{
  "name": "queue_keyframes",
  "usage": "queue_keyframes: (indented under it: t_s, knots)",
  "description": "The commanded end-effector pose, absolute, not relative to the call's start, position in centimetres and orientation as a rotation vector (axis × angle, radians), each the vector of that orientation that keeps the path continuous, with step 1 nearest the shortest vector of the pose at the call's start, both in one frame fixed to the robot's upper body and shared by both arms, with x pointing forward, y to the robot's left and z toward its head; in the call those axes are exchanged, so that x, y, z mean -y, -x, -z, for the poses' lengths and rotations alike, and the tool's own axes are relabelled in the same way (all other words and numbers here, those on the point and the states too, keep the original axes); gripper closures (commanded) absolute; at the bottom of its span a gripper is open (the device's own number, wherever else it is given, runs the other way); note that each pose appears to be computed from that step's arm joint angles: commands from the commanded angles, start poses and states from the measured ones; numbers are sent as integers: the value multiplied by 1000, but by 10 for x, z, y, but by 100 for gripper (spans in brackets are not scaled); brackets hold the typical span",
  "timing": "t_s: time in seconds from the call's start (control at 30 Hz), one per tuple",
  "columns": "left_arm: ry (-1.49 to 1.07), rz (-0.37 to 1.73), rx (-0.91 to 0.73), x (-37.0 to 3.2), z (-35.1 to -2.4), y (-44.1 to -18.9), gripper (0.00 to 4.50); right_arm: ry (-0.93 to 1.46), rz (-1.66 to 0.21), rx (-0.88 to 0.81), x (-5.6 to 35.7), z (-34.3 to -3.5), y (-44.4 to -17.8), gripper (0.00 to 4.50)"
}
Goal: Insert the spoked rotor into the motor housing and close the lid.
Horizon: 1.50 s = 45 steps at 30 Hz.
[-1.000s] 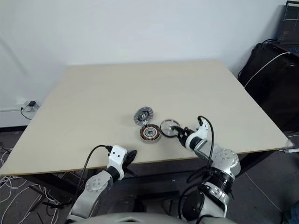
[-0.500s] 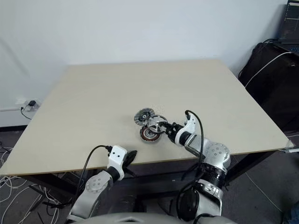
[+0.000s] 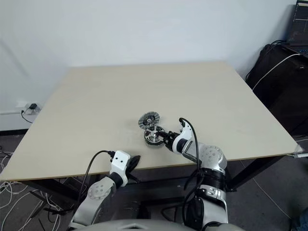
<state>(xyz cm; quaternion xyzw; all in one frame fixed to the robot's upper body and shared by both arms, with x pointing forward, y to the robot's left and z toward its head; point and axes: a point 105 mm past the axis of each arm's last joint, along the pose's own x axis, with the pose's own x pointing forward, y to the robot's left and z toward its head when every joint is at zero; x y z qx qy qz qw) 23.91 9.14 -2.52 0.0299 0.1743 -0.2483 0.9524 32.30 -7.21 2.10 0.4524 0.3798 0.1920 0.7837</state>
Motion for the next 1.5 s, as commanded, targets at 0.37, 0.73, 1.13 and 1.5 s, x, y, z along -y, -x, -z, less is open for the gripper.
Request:
queue_keyframes:
  t_s: [0.37,0.73,1.13,1.5]
  knots:
    - [-52,507,-292,-89,11,-244,450,-948,-456,-756,67,-35,-339,263]
    - [-51,501,-293,-91,12,-245,450,-928,-462,-769,61,-32,-344,263]
    - [-46,507,-294,-88,11,-244,450,-923,-463,-788,65,-29,-337,263]
    - [-45,505,-294,-88,10,-245,450,-892,-474,-693,72,-55,-346,33]
